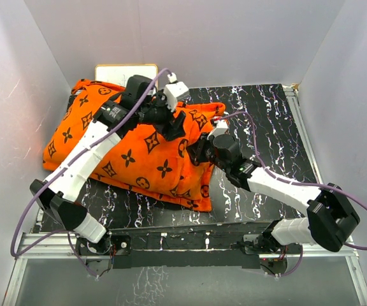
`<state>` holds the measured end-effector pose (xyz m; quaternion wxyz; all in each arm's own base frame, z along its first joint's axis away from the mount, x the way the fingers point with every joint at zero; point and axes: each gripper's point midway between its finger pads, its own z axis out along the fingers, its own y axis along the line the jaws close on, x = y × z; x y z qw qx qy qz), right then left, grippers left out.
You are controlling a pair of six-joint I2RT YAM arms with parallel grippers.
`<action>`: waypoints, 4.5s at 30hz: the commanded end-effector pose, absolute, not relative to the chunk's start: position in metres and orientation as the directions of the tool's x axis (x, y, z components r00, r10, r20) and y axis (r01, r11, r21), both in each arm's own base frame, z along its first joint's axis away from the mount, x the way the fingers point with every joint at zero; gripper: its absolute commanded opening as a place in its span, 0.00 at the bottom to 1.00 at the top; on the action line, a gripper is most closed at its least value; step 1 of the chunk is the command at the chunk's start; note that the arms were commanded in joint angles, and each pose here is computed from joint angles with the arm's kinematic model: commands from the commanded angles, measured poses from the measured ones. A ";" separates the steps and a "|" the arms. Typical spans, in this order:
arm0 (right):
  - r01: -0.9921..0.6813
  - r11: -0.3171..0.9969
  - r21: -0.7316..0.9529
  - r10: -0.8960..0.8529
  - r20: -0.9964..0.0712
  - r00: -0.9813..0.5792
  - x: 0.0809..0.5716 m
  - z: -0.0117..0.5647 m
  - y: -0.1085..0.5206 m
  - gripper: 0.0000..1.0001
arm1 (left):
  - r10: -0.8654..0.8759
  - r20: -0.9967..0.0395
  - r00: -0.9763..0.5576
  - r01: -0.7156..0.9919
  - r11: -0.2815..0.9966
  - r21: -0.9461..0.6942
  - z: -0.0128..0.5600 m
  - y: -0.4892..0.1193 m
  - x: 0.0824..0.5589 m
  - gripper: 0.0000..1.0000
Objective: Remove the pillowcase from the pillow
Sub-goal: Remove the pillow from the pillowcase.
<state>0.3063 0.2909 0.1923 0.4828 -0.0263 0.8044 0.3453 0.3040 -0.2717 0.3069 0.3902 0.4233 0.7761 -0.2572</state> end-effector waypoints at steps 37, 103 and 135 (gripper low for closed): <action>-0.216 0.647 0.731 0.488 -0.615 -0.619 0.294 0.160 0.276 0.08 | 0.801 -0.596 -0.050 0.628 0.489 0.605 0.272 -0.232 0.337 0.49; -0.037 0.937 0.347 0.292 -0.838 -0.461 0.326 0.169 0.217 0.08 | 0.588 -0.729 -0.349 0.631 0.723 0.281 0.266 -0.152 0.347 0.00; -0.071 0.981 0.180 0.132 -0.891 -0.435 0.338 0.186 0.266 0.53 | 0.521 -0.668 -0.531 0.659 0.750 0.061 0.223 -0.150 0.313 0.00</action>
